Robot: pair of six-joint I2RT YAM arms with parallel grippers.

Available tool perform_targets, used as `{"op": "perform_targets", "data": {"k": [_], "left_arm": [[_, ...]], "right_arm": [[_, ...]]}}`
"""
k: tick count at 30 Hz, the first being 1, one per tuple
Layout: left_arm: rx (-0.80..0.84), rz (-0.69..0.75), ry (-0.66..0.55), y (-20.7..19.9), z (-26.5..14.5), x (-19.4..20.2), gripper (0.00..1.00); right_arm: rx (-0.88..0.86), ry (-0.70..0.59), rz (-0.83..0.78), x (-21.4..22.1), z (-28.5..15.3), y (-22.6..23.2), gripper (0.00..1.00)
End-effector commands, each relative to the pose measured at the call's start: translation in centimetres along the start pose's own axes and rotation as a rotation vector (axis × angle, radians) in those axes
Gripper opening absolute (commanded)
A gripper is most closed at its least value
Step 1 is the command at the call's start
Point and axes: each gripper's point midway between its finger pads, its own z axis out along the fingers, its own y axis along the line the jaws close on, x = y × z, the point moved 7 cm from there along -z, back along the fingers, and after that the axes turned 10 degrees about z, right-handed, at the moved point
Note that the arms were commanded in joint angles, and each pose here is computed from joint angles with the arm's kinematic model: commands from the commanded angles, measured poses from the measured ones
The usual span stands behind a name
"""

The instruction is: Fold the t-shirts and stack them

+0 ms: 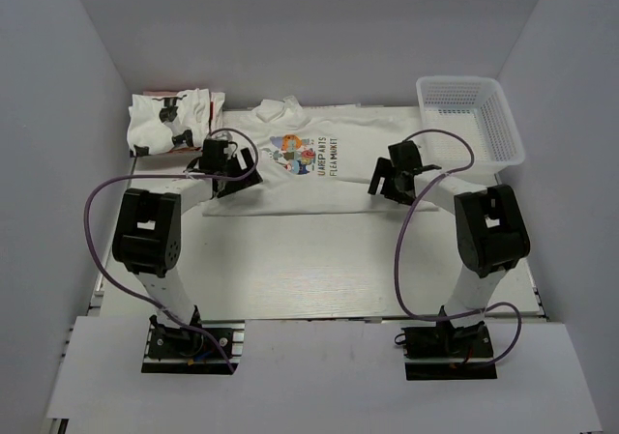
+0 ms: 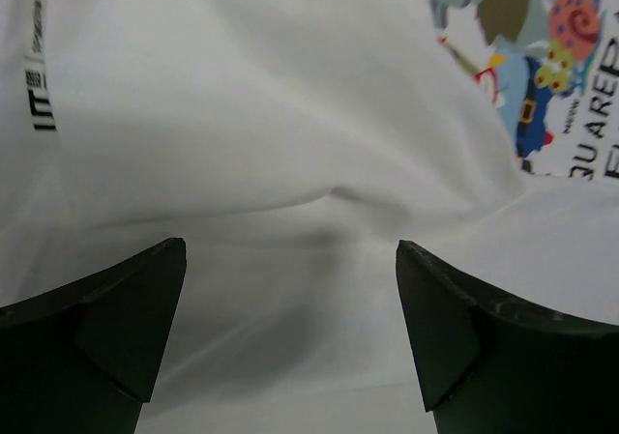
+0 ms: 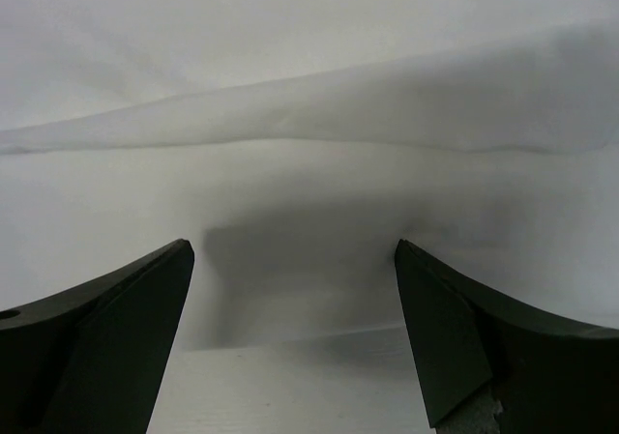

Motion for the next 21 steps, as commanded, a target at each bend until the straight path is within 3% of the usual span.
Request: {"op": "perform_targets", "data": {"k": [1, 6, 10, 11, 12, 14, 17, 18, 21], "left_arm": [[0.038, -0.037, 0.079, -0.2, 0.3, 2.2, 0.99], [-0.023, -0.120, 0.251, 0.6, -1.3, 8.5, 0.99], [-0.149, -0.213, 0.387, 2.7, -6.2, 15.7, 0.99], [-0.142, -0.226, 0.361, 2.5, -7.8, 15.7, 0.99], [-0.136, -0.245, 0.420, 2.4, -9.3, 17.0, 0.99], [-0.124, -0.286, 0.470, 2.4, -11.6, 19.2, 0.99], [0.022, -0.315, 0.380, 0.4, -15.5, 18.6, 0.99], [0.038, -0.330, 0.388, 0.2, -15.6, 18.6, 0.99], [0.051, -0.306, 0.197, -0.7, -18.1, 14.2, 0.99]], "right_arm": [[-0.021, -0.009, -0.002, 0.2, 1.0, 0.4, 0.90], [-0.007, 0.075, 0.005, 3.6, 0.0, -1.3, 0.90], [0.002, 0.134, 0.054, 8.6, -3.0, -4.2, 0.90], [0.017, 0.194, 0.045, 10.8, -3.6, -5.4, 0.90], [0.018, 0.239, 0.036, 12.5, -4.2, -6.3, 0.90], [-0.058, 0.236, 0.011, 13.4, -6.6, -5.8, 0.90], [-0.050, 0.305, -0.034, 16.4, -9.5, -7.5, 0.90], [-0.084, 0.277, -0.041, 16.1, -10.3, -7.1, 0.90], [-0.156, 0.174, -0.089, 14.8, -12.6, -6.0, 0.90]]}}
